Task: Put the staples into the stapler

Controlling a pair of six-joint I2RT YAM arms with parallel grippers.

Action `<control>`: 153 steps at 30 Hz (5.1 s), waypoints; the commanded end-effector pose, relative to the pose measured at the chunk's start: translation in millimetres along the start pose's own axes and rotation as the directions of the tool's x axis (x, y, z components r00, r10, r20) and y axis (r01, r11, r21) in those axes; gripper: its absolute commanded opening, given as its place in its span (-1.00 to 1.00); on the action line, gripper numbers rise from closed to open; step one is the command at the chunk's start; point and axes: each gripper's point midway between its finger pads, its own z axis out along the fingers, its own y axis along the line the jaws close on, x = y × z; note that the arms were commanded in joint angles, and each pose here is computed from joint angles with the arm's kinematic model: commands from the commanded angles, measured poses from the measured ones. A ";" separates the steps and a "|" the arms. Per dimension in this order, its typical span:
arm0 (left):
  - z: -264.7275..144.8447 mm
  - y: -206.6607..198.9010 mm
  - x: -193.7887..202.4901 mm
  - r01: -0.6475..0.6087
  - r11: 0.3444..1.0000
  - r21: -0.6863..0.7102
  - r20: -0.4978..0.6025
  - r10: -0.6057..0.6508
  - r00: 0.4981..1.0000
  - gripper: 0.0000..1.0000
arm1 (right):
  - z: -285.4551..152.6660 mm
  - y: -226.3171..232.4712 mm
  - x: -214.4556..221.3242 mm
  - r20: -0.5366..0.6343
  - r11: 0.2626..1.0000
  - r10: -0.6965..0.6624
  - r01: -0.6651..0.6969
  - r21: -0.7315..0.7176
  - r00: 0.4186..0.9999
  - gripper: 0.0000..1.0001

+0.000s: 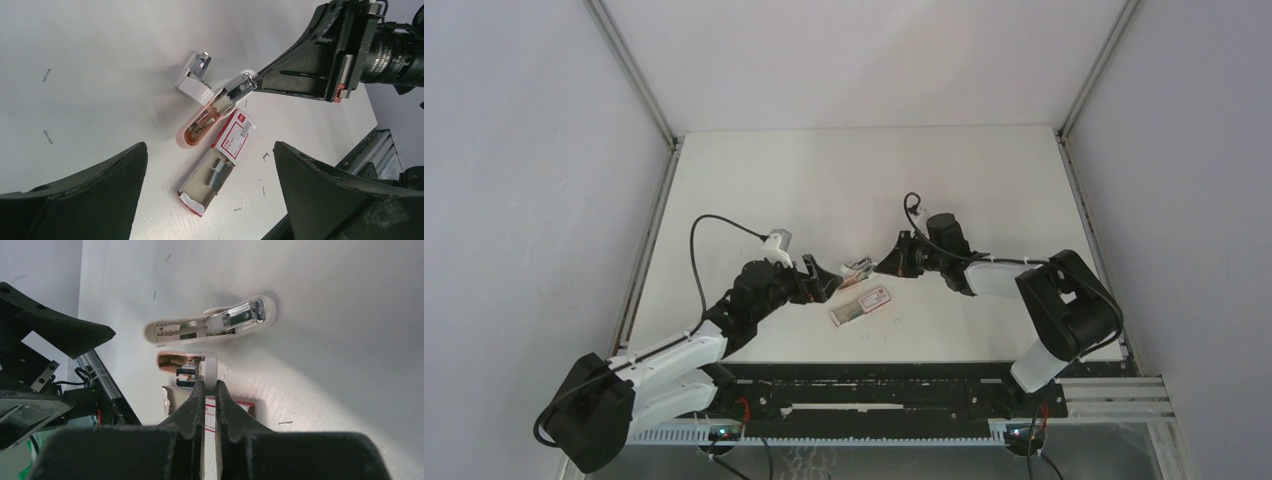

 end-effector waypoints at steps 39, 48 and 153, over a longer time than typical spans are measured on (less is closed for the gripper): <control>-1.0 -3.4 -19.4 -0.011 1.000 0.000 0.053 0.011 0.999 0.99 | 13.0 -28.5 -13.2 0.039 0.998 0.038 -0.040 0.055 0.998 -0.21; -2.5 1.1 -18.0 -0.020 1.000 -0.020 0.051 0.021 0.998 0.99 | -3.0 -34.3 -20.0 0.077 0.995 0.025 -0.032 0.094 0.997 -0.23; 42.7 -23.2 92.1 -0.572 0.820 0.011 -0.300 0.549 0.780 -0.33 | -67.1 -29.1 19.3 0.102 0.961 -0.072 0.042 0.272 0.992 -0.46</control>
